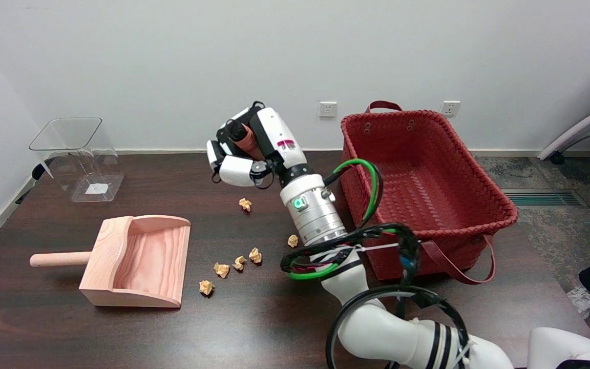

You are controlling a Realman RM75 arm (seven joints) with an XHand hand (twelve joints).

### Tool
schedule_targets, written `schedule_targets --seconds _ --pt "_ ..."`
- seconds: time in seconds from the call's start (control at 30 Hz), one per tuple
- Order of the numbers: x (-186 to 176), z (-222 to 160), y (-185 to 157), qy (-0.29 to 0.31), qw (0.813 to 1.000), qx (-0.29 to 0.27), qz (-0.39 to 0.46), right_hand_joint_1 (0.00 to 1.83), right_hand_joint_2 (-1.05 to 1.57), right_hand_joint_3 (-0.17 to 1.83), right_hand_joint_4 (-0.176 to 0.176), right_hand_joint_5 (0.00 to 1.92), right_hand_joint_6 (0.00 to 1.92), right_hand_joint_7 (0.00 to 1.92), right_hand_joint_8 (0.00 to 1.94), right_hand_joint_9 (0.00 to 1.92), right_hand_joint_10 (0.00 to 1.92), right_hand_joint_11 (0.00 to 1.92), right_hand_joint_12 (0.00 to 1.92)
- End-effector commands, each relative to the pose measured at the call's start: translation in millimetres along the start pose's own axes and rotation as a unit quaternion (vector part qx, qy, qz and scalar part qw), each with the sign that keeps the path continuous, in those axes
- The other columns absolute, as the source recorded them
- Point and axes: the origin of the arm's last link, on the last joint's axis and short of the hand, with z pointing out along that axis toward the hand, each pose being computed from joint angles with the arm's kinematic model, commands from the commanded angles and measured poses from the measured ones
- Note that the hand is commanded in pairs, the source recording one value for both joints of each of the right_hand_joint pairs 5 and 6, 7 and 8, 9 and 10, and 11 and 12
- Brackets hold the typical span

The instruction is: Sweep the paper balls into the dustpan.

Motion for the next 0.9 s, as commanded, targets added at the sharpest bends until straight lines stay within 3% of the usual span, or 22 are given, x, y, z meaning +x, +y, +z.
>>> schedule_targets --seconds 0.03,0.9 --pt "-9 -9 35 0.033 0.995 -0.057 -0.076 1.26 1.18 0.93 0.000 1.92 1.92 1.92 1.92 1.92 1.92 1.92 1.92" --pt "-24 -39 50 0.054 0.988 -0.140 -0.040 1.26 1.26 0.91 0.000 1.92 1.92 1.92 1.92 1.92 1.92 1.92 1.92"
